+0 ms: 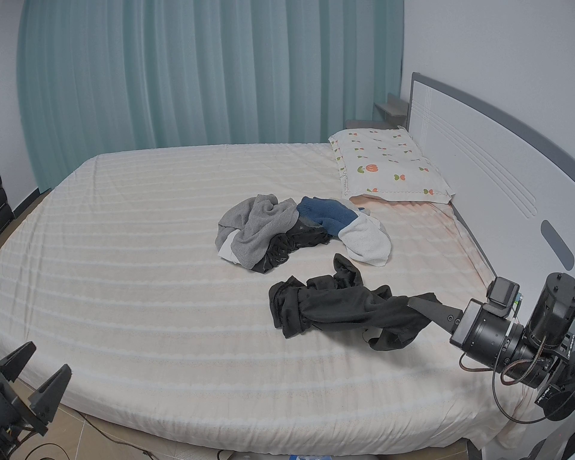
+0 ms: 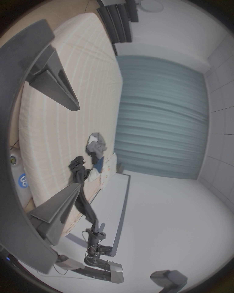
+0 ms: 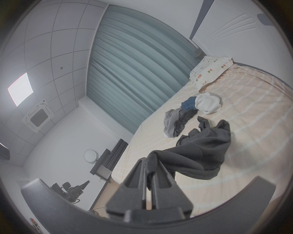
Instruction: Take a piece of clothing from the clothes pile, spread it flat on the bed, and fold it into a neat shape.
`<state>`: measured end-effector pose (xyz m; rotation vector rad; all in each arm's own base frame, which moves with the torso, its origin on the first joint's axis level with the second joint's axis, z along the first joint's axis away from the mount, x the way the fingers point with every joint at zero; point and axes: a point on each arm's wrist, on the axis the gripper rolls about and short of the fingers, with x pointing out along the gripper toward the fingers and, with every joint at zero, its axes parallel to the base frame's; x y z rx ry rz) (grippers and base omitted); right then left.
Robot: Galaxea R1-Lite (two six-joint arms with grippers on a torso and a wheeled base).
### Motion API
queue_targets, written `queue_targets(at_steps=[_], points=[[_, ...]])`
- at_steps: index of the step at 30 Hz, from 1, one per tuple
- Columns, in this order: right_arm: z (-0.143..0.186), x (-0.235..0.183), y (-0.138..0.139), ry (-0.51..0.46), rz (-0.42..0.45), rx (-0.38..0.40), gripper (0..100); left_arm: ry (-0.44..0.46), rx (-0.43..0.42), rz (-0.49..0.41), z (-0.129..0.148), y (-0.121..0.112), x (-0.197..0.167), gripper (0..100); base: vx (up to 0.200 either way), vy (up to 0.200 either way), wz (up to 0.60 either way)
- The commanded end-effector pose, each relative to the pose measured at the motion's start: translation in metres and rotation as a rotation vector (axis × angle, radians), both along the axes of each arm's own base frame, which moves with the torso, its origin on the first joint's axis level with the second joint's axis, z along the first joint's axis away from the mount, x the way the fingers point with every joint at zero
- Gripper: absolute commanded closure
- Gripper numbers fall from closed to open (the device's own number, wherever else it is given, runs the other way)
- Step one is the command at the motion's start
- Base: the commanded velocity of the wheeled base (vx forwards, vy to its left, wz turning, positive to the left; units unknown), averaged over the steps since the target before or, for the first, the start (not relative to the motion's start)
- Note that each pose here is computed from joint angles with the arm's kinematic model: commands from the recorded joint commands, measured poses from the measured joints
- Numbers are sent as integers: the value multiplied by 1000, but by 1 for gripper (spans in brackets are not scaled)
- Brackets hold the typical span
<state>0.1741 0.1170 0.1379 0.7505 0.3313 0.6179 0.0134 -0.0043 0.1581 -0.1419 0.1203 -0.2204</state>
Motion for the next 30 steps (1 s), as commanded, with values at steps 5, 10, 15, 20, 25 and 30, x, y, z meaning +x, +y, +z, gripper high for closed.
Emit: queue_targets(at_steps=[5, 10, 15, 20, 25, 30], points=[[36, 49, 36, -106, 2, 33, 100, 365, 66, -263, -2, -43, 111, 0, 0, 0, 0], [90, 52, 43, -280, -5, 137, 100, 384, 113, -270, -14, -74, 147, 0, 0, 0, 0], [98, 45, 59, -301, 48, 142, 100, 450, 149, -292, -38, -104, 176, 0, 0, 0, 0], [96, 46, 60, -303, 45, 144, 100, 468, 143, -293, -63, -138, 199, 0, 0, 0, 0], [112, 41, 61, -377, 14, 162, 100, 450, 76, -258, -82, -171, 219, 0, 0, 0, 0], [101, 52, 74, -353, 33, 135, 100, 454, 24, -264, -101, -195, 232, 0, 0, 0, 0]])
